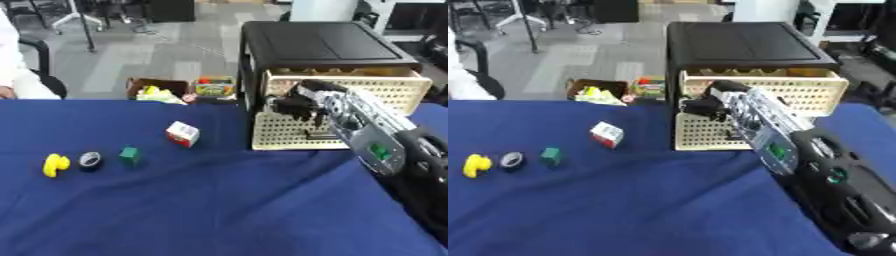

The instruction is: Pick up objects from table and place into drawer.

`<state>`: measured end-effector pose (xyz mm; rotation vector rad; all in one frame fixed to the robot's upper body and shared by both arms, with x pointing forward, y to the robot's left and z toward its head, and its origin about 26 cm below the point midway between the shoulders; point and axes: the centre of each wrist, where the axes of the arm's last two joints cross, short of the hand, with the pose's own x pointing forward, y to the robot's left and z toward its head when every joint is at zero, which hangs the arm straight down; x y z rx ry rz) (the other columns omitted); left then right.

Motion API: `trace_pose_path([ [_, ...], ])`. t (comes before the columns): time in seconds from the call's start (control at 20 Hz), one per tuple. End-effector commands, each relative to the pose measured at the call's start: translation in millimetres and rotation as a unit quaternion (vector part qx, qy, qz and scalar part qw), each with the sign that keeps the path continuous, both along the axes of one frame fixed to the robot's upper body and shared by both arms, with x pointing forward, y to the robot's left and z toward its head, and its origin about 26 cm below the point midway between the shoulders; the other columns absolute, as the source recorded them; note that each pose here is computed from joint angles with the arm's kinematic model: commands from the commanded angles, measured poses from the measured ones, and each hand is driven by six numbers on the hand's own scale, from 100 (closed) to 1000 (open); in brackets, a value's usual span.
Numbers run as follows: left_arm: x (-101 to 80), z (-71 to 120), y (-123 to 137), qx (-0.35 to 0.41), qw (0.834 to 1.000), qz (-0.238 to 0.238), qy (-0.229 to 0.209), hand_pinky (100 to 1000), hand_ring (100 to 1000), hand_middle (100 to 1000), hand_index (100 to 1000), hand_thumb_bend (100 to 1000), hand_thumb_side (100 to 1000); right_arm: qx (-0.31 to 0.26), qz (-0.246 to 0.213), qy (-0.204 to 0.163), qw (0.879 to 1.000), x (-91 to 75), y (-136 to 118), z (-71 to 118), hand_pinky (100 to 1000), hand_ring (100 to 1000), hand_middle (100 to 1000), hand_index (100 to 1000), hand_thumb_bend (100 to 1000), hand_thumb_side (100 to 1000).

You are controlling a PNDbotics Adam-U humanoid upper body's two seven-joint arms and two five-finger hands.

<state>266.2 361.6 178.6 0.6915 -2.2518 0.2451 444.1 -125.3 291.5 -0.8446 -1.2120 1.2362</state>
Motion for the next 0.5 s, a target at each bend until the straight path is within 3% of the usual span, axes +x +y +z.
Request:
trace_pose_path([
  [0.05,-2.5,7.4,1,0.009,1.0,0.0,-0.011,502,508,519,848,222,848,0.037,-0.068,0.078,0.994,1.2,0,17.6,483,632,631,843,100,1000],
  [0.3,-3.4,6.6,2,0.009,1.0,0.004,-0.01,502,507,518,848,223,847,0.047,-0.042,0.089,0.994,-6.7,-5,23.1,465,613,607,835,100,1000],
  [0.5,-3.8,6.9,3,0.01,1.0,0.007,-0.01,503,507,518,848,224,845,0.062,0.008,0.074,0.995,-39.2,-15,40.5,457,595,589,817,100,1000],
])
